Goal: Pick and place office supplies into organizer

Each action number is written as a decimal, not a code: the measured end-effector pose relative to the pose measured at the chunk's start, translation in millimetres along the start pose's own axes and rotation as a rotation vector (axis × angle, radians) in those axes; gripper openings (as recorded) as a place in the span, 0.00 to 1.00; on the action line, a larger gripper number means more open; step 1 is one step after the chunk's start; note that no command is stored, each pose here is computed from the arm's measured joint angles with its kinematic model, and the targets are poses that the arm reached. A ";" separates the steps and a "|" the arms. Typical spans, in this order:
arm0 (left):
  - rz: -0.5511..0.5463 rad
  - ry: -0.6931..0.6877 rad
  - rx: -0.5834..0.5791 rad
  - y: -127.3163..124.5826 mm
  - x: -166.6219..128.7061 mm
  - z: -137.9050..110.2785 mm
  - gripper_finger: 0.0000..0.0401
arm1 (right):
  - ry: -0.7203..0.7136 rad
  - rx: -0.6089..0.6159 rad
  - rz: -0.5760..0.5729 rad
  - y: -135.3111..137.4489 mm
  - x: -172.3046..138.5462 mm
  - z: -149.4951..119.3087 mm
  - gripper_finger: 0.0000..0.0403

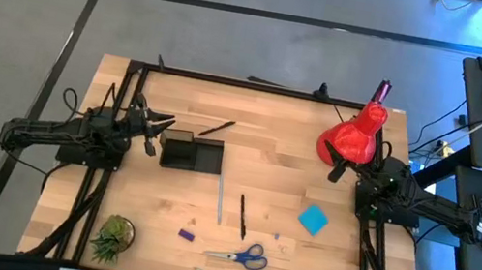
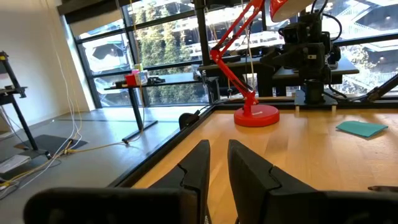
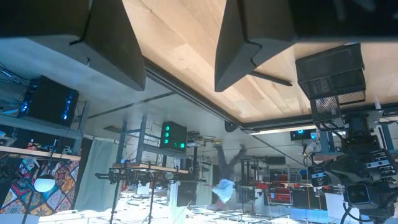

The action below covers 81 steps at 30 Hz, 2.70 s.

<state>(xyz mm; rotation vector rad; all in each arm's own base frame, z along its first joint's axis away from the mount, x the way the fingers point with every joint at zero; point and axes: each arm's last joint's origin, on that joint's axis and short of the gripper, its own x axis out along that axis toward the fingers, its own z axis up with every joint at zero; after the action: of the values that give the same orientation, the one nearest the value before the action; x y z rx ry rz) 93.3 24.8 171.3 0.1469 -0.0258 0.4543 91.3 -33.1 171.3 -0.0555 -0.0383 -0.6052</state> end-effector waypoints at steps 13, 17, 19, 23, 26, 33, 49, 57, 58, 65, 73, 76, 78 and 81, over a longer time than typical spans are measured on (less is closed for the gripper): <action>0.000 0.000 0.000 0.0 0.0 0.0 0.13 | 0.000 0.000 -0.001 0.0 0.0 0.1 0.48; -0.002 0.000 -0.017 0.0 0.0 0.0 0.13 | 0.000 0.000 0.000 0.0 0.0 0.1 0.48; -0.002 0.000 -0.026 0.0 0.0 0.1 0.13 | 0.000 0.000 0.000 0.0 0.0 0.0 0.48; -0.003 0.000 -0.058 -0.1 0.0 0.0 0.13 | 0.000 0.000 -0.001 0.0 0.0 0.1 0.48; 0.003 0.000 -0.057 0.1 0.0 0.1 0.13 | 0.000 0.000 0.000 0.0 0.0 0.1 0.48; -0.130 -0.017 -0.027 -3.8 -0.2 0.5 0.23 | 0.000 0.000 0.000 0.0 0.0 0.0 0.48; -0.137 -0.006 -0.009 -4.1 -0.3 -0.8 0.42 | -0.003 0.192 0.001 0.0 0.0 0.4 0.48; -0.137 -0.001 -0.073 -4.1 -0.3 -0.7 0.42 | 0.000 0.251 0.001 0.0 0.0 0.0 0.48; -0.135 -0.001 -0.073 -4.1 -0.3 -0.8 0.42 | 0.000 0.263 0.001 0.0 0.0 0.0 0.48; -0.108 0.002 -0.075 -3.3 -0.2 -0.8 0.40 | 0.005 0.212 0.116 3.4 -0.2 0.3 0.48; -0.108 0.002 -0.076 -3.3 -0.2 -0.9 0.40 | 0.055 0.229 0.273 8.1 -1.1 -3.3 0.48; -0.108 0.002 -0.076 -3.3 -0.2 -0.8 0.39 | 0.057 0.225 0.315 9.2 -1.5 -3.2 0.48; -0.108 0.002 -0.076 -3.3 -0.2 -0.9 0.39 | 0.060 0.227 0.348 10.2 -1.8 -3.3 0.48; -0.108 0.002 -0.076 -3.3 -0.2 -0.9 0.39 | 0.070 0.232 0.401 11.6 -2.4 -3.7 0.48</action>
<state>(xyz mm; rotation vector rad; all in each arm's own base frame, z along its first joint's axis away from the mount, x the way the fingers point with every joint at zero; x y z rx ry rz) 94.6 21.9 169.9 0.0730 -0.0328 0.3454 96.0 -22.4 167.0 0.1802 -0.0282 -0.1983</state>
